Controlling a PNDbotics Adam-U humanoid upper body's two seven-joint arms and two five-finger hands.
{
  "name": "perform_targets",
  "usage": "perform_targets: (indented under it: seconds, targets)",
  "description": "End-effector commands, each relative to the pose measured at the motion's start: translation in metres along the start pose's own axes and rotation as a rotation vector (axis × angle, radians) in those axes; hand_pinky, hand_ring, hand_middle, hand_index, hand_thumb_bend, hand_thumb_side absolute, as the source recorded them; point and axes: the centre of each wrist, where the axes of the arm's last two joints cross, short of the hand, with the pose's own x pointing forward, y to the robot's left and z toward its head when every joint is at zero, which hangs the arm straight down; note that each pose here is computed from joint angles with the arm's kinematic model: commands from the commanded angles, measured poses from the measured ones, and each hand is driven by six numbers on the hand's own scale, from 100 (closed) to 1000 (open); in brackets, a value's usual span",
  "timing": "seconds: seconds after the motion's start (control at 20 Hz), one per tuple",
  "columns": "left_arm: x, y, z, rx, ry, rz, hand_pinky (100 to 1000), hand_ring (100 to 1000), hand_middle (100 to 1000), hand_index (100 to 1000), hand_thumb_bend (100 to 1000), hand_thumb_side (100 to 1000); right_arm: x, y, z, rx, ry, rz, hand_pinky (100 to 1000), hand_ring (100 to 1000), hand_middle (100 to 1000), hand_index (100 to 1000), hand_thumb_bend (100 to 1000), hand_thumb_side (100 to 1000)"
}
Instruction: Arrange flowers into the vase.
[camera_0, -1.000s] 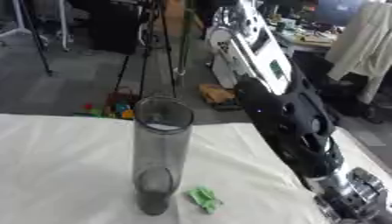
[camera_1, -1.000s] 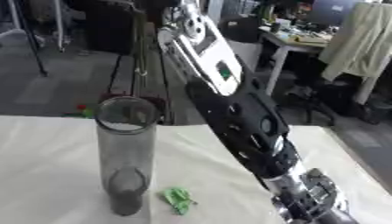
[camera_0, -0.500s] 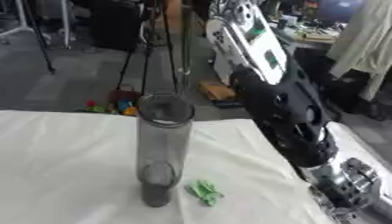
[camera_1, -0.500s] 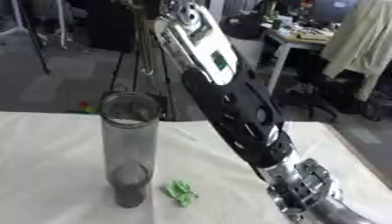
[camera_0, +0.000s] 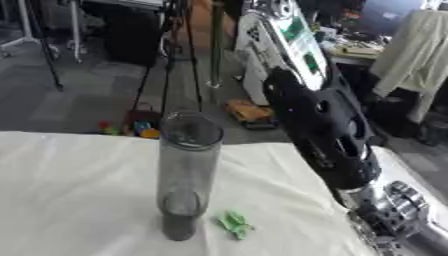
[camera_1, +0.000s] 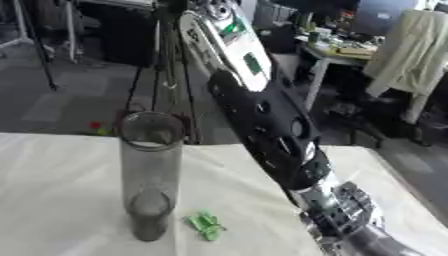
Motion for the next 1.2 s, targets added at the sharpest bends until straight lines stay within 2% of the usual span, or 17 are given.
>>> perform_targets:
  seconds: [0.05,0.3,1.2]
  targets:
    - [0.0043,-0.0032,-0.0077,-0.013,-0.026,0.012,715,829,760,895,326,913,0.0134,-0.0052,-0.0043,-0.024,-0.023,-0.020,100,100,100,142,100,232]
    - [0.0043,-0.0042,-0.0084,-0.013,-0.026,0.021,714,830,759,895,327,910,0.0108,-0.0055,-0.0047,-0.042,0.020,-0.024,100,100,100,142,100,240]
    - [0.0045,-0.0069,-0.0113,-0.013,-0.027,0.043,713,830,758,894,340,904,0.0054,0.0016,-0.0008,-0.084,0.053,-0.082,100,100,100,142,100,243]
